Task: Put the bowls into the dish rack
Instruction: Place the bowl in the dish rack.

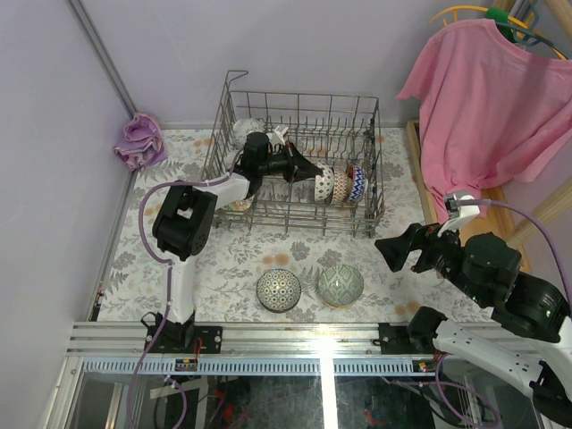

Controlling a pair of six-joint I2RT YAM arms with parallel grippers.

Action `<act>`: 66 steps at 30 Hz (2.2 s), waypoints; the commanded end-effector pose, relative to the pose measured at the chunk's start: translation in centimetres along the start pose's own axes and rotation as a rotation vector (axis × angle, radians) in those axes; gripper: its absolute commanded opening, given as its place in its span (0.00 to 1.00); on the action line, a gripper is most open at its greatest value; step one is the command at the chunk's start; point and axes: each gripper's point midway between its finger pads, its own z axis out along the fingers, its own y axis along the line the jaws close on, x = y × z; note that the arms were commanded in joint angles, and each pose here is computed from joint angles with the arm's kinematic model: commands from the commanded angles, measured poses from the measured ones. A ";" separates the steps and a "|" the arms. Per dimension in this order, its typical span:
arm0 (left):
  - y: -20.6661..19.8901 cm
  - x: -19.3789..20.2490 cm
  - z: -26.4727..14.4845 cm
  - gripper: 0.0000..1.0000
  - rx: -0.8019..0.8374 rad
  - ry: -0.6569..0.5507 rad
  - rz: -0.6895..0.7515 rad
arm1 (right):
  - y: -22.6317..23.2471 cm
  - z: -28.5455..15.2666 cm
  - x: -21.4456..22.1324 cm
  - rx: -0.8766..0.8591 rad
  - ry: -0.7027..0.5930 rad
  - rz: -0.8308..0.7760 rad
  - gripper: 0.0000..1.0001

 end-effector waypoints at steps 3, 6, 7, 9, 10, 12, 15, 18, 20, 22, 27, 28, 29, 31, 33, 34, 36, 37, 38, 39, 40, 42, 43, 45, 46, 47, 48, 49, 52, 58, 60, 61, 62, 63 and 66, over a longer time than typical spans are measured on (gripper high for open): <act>-1.1 1.7 -0.5 0.00 0.027 0.152 0.029 | 1.3 0.8 -0.8 -0.032 -0.005 0.009 0.95; 0.0 1.7 -0.6 0.00 -0.010 0.161 0.022 | 1.6 1.1 -0.8 -0.039 0.002 0.009 0.95; 0.3 1.6 -0.7 0.00 -0.025 0.162 0.022 | 1.7 1.3 -0.7 -0.040 0.007 0.008 0.95; 1.0 1.7 -0.7 0.00 -0.049 0.166 0.019 | 1.9 1.5 -0.8 -0.043 0.009 0.006 0.95; 1.3 1.6 -0.8 0.00 -0.064 0.163 0.017 | 2.1 1.6 -0.8 -0.045 0.012 0.005 0.95; 1.9 1.5 -0.9 0.00 -0.091 0.151 0.014 | 2.3 1.8 -0.9 -0.053 0.014 0.006 0.95; 2.5 1.5 -0.9 0.00 -0.112 0.153 0.013 | 2.6 2.1 -0.9 -0.058 0.021 0.007 0.95; 3.0 1.5 -0.9 0.00 -0.128 0.162 0.016 | 2.6 2.2 -0.8 -0.058 0.025 0.006 0.95; 3.4 1.6 -0.9 0.00 -0.142 0.173 0.026 | 2.6 2.2 -0.7 -0.060 0.026 0.007 0.95; 3.7 1.7 -0.9 0.01 -0.155 0.186 0.025 | 2.6 2.2 -0.7 -0.059 0.025 0.007 0.95; 4.0 1.6 -0.8 0.06 -0.181 0.208 0.045 | 2.5 2.1 -0.5 -0.059 0.028 0.010 0.95; 4.1 1.6 -0.9 0.07 -0.189 0.209 0.047 | 2.5 2.1 -0.5 -0.059 0.028 0.010 0.95; 4.2 1.5 -0.9 0.07 -0.196 0.211 0.050 | 2.4 2.1 -0.5 -0.059 0.027 0.011 0.95; 4.4 1.4 -0.8 0.08 -0.212 0.217 0.060 | 2.4 2.0 -0.5 -0.057 0.029 0.011 0.95; 4.5 1.3 -0.9 0.08 -0.222 0.222 0.066 | 2.4 2.0 -0.5 -0.056 0.030 0.011 0.95; 4.6 1.3 -1.0 0.08 -0.227 0.225 0.069 | 2.5 2.1 -0.5 -0.055 0.032 0.011 0.95; 4.7 1.2 -1.1 0.09 -0.234 0.226 0.074 | 2.5 2.1 -0.5 -0.057 0.032 0.011 0.95; 4.6 1.1 -1.1 0.09 -0.233 0.227 0.077 | 2.5 2.2 -0.5 -0.057 0.035 0.011 0.95; 4.6 1.2 -1.1 0.09 -0.231 0.230 0.078 | 2.6 2.3 -0.4 -0.057 0.036 0.011 0.95; 4.5 1.2 -1.2 0.09 -0.227 0.234 0.079 | 2.6 2.4 -0.4 -0.059 0.039 0.011 0.95; 4.3 1.2 -1.2 0.08 -0.221 0.234 0.086 | 2.7 2.5 -0.3 -0.059 0.041 0.011 0.95; 3.7 1.2 -1.3 0.06 -0.195 0.237 0.100 | 2.8 2.7 -0.3 -0.060 0.048 0.013 0.94; 3.3 1.2 -1.4 0.04 -0.177 0.242 0.102 | 2.9 2.7 -0.2 -0.061 0.050 0.013 0.94; 2.9 1.2 -1.3 0.00 -0.158 0.248 0.110 | 3.0 2.9 -0.2 -0.066 0.051 0.015 0.94; 2.6 1.2 -1.4 0.00 -0.150 0.251 0.114 | 3.1 2.9 -0.2 -0.068 0.053 0.014 0.94; 2.3 1.2 -1.3 0.00 -0.139 0.256 0.118 | 3.1 2.9 -0.2 -0.067 0.052 0.015 0.94; 2.1 1.3 -1.3 0.00 -0.129 0.264 0.121 | 3.1 2.9 -0.3 -0.067 0.052 0.018 0.94; 1.7 1.3 -1.4 0.00 -0.118 0.270 0.124 | 3.2 3.0 -0.2 -0.069 0.055 0.017 0.94; 1.2 1.0 -1.5 0.00 -0.108 0.283 0.139 | 3.2 2.9 -0.2 -0.069 0.056 0.019 0.94; 1.1 0.7 -1.5 0.03 -0.119 0.313 0.146 | 3.1 2.8 -0.1 -0.071 0.056 0.021 0.94; 1.4 0.7 -1.4 0.03 -0.127 0.320 0.153 | 3.1 2.9 0.0 -0.071 0.058 0.021 0.94; 1.3 0.7 -1.5 0.03 -0.124 0.329 0.154 | 3.1 2.9 -0.1 -0.073 0.057 0.021 0.94; 1.5 0.7 -1.6 0.03 -0.127 0.332 0.153 | 3.1 2.8 0.0 -0.072 0.057 0.021 0.94; 1.7 0.8 -1.6 0.03 -0.127 0.339 0.153 | 3.1 2.8 0.0 -0.074 0.059 0.021 0.94; 2.1 0.9 -1.9 0.03 -0.122 0.358 0.144 | 3.1 2.8 0.0 -0.075 0.058 0.022 0.94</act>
